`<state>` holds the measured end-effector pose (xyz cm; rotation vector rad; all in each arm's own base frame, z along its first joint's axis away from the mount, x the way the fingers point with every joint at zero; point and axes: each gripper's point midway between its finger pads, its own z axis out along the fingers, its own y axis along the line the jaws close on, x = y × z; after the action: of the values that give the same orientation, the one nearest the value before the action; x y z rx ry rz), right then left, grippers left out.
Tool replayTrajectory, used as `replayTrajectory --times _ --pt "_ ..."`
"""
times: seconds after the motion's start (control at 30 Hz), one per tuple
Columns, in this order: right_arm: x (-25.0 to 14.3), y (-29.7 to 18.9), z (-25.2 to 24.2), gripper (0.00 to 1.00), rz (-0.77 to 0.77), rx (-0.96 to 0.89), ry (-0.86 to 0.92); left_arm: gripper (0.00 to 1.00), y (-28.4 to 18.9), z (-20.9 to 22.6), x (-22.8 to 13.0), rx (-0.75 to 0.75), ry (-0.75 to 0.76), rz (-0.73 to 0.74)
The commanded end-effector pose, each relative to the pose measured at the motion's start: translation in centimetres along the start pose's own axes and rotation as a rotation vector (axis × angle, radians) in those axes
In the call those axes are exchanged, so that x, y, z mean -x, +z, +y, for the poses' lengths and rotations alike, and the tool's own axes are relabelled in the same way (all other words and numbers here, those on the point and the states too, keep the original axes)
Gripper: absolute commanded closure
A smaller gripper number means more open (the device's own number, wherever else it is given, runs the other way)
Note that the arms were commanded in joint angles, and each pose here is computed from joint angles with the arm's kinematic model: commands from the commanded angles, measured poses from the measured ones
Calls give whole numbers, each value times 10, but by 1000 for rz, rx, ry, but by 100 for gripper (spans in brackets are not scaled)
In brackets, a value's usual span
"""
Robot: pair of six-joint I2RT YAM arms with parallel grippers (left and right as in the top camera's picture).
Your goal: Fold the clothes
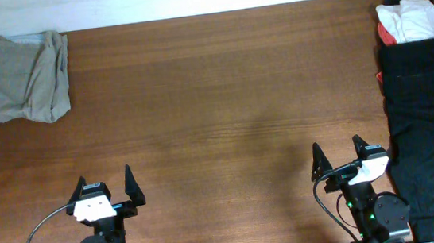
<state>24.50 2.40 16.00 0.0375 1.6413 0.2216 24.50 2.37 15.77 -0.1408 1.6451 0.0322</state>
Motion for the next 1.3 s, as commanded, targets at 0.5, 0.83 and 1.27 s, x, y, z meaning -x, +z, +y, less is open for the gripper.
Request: replayTrajectory --times 0.5,0.83,1.27 --pt "-3 0 -1 1 5 -3 10 1 0 2 -1 12 19 -3" --pt "-3 0 -1 1 5 -3 10 1 0 2 -1 12 19 -3" --pt "-7 -12 63 1 70 376 138 1 0 2 -1 12 19 -3"
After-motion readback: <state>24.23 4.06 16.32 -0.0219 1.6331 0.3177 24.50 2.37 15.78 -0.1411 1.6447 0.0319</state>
